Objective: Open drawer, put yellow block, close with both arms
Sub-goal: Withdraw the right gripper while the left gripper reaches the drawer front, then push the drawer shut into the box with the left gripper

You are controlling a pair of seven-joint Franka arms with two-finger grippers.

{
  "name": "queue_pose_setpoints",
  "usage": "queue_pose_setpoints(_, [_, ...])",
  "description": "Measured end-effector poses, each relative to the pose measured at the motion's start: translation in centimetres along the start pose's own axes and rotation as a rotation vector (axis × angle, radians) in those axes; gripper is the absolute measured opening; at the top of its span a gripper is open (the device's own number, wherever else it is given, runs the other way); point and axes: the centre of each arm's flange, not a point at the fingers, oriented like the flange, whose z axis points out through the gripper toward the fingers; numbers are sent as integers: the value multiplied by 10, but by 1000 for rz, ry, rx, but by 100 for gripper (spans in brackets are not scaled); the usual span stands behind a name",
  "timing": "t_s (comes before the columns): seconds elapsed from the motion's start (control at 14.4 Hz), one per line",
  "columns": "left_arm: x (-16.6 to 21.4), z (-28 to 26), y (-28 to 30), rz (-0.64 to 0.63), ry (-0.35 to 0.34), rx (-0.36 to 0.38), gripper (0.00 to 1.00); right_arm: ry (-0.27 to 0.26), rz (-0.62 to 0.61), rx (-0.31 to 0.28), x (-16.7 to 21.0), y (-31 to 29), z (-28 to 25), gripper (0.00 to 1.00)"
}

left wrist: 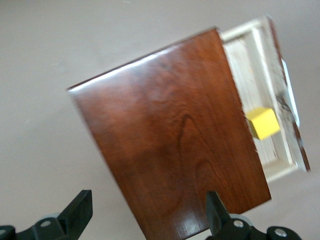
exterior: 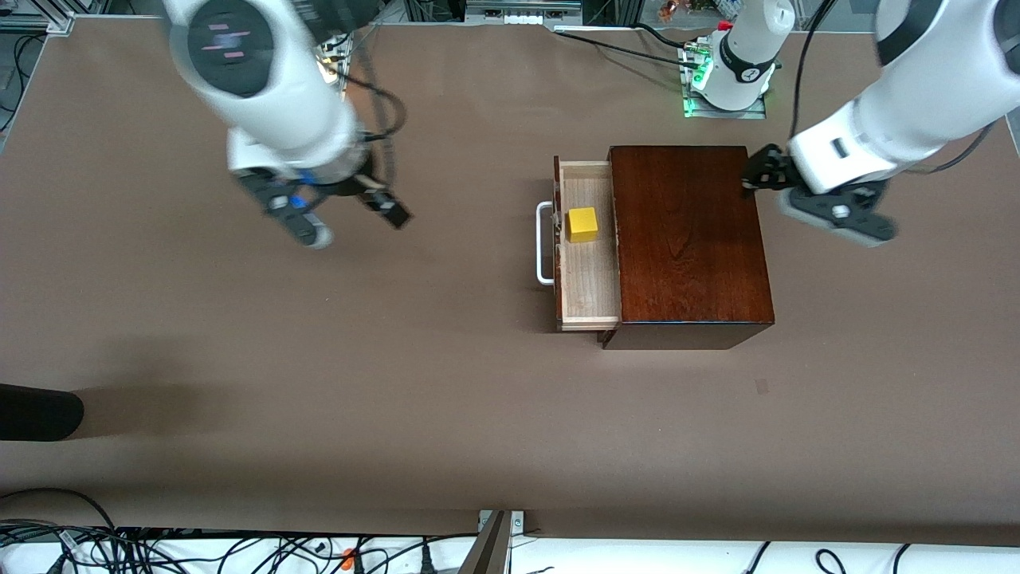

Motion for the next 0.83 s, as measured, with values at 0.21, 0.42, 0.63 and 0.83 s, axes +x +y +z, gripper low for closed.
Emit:
queue_pose_setpoints(0.21, [26,48,42,171,-78,-43,100,33,-202,-17,52,77,-2,100])
queue_pose_setpoints(0.42, [50,86,94,325,-95,-105,100,23,-400,1,111,154,-6,100])
queue_pose_setpoints(0.63, [83,116,140,535,13,-148,100,38,-557,6,161,218,-13,100])
queue_pose_setpoints(0.83, [107,149,184,729,111,-158,100,64,-640,-5,180,245,-19,100])
